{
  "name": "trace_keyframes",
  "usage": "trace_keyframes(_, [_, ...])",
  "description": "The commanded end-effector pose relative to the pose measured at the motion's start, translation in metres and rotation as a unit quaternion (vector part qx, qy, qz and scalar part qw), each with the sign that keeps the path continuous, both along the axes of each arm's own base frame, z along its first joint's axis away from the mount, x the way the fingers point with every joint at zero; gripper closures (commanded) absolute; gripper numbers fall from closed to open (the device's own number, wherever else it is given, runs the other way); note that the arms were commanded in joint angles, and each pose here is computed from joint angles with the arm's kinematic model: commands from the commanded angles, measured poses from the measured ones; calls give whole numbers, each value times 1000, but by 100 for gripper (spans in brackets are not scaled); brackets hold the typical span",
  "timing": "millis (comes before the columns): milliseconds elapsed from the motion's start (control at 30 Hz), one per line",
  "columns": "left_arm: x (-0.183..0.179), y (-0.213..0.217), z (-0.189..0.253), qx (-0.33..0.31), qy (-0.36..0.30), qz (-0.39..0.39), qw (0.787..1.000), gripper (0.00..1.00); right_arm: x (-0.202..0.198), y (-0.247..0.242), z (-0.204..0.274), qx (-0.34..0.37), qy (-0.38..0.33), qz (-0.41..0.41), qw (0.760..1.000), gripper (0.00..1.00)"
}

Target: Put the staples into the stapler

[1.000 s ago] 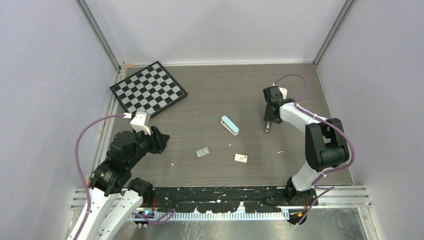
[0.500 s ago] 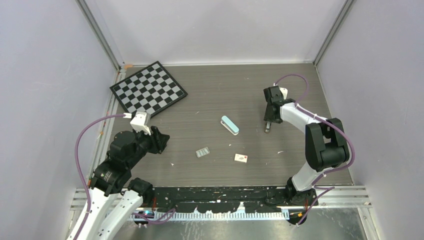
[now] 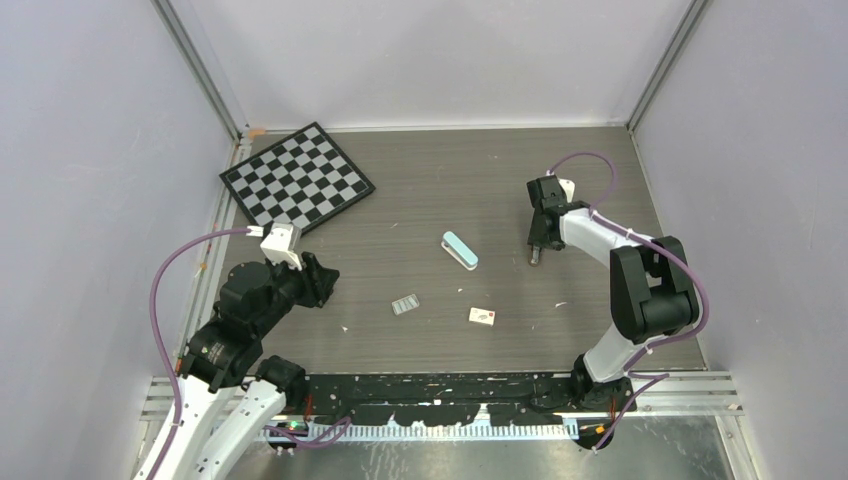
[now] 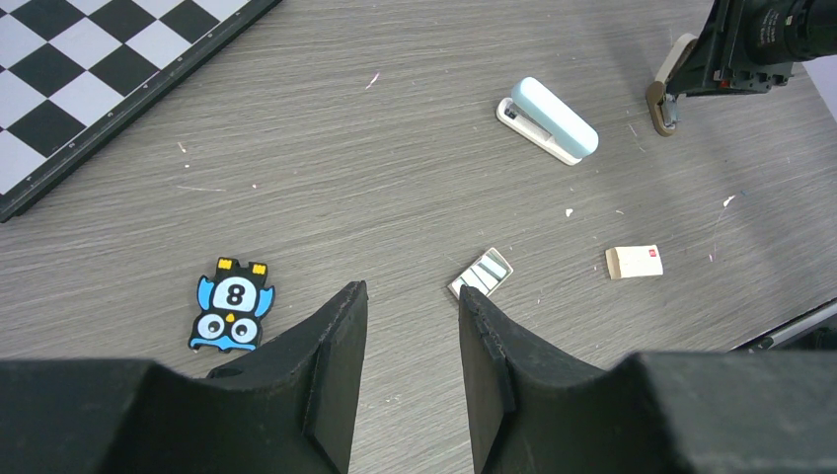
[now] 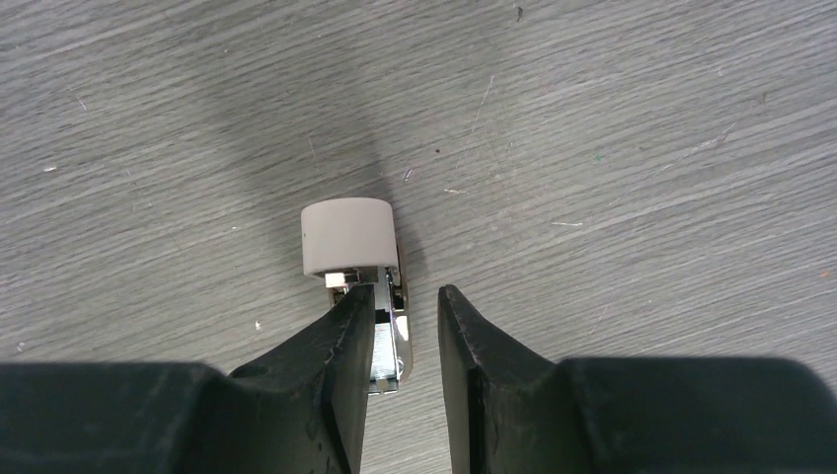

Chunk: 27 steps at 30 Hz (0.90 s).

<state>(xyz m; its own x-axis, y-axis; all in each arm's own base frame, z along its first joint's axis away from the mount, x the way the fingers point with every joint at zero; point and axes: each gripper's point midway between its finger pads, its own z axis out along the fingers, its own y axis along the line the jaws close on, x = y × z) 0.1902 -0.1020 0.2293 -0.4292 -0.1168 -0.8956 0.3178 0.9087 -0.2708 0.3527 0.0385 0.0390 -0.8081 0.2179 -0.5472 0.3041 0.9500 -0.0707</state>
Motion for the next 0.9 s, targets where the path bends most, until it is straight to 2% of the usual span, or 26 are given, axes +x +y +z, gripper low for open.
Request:
trace_keyframes(0, [5, -1, 5, 1, -16, -1, 1000, 59, 0, -2, 4, 2, -13, -7, 1000, 65])
trace_keyframes(400, [5, -1, 5, 0, -14, -2, 1000, 59, 4, 5, 37, 27, -44, -4, 999, 65])
trace_keyframes(500, [5, -2, 5, 0, -15, -2, 1000, 59, 4, 8, 43, 36, -48, -2, 998, 62])
trace_keyframes(633, [5, -2, 5, 0, -14, -3, 1000, 59, 3, 10, 36, 39, -37, 1, 999, 57])
trace_keyframes(867, [5, -2, 4, 0, -12, -5, 1000, 58, 6, 13, 19, 41, -18, 1, 999, 57])
